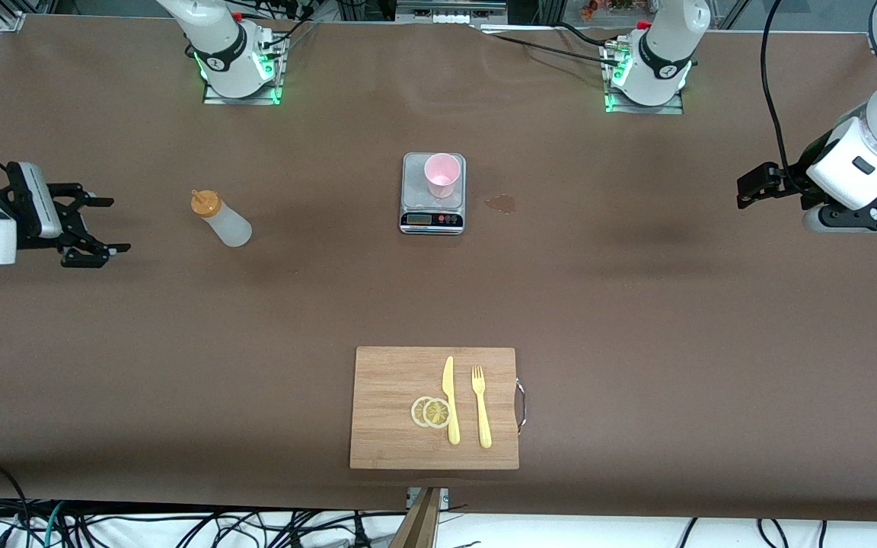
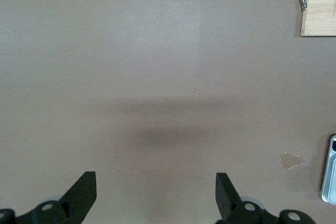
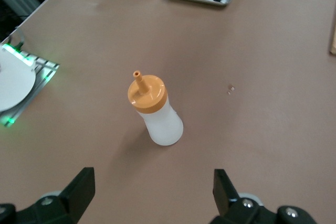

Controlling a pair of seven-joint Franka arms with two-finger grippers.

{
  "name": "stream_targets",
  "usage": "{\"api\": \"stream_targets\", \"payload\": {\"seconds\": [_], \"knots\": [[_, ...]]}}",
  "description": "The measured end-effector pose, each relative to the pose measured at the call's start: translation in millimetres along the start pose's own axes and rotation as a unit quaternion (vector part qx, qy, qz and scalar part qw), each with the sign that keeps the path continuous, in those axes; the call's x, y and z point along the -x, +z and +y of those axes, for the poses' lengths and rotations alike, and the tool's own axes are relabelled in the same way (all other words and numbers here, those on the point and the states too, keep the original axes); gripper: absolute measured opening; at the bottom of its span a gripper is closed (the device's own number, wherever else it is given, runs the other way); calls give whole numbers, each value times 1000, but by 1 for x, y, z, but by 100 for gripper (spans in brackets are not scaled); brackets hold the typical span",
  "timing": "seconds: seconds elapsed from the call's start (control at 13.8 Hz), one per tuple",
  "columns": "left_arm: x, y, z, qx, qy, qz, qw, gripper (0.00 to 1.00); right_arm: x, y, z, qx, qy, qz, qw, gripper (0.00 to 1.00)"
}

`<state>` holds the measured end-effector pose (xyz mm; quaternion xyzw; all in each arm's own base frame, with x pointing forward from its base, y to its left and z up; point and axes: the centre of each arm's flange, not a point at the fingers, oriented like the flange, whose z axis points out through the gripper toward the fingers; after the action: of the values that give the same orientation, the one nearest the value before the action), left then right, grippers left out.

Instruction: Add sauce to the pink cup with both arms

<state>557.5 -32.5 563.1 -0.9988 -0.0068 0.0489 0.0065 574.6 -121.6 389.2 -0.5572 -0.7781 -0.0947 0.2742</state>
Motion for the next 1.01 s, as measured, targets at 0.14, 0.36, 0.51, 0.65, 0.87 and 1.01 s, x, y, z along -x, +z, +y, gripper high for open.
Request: {"api": "stream_targets", "payload": {"seconds": [0.14,0.36,0.51,0.65,0.87,1.01], "knots": [[0,-1,0,0,0,1,1000,100,-25,-22,-17,23,58,-37,997,100],[0,-1,1,0,1,1,1000,100,-72,-53,-43,54,167,-96,980,100],[-1,-1,1,0,1,1,1000,100,-105,-63,-49,78,236,-123,961,100],[-1,0,1,0,1,1,1000,100,-134,-65,-43,101,310,-146,934,100],[-1,0,1,0,1,0,1000,100,-191,-57,-23,137,410,-178,884,100],[-2,1,2,0,1,0,1000,100,-232,-53,-9,173,478,-196,838,100]]}}
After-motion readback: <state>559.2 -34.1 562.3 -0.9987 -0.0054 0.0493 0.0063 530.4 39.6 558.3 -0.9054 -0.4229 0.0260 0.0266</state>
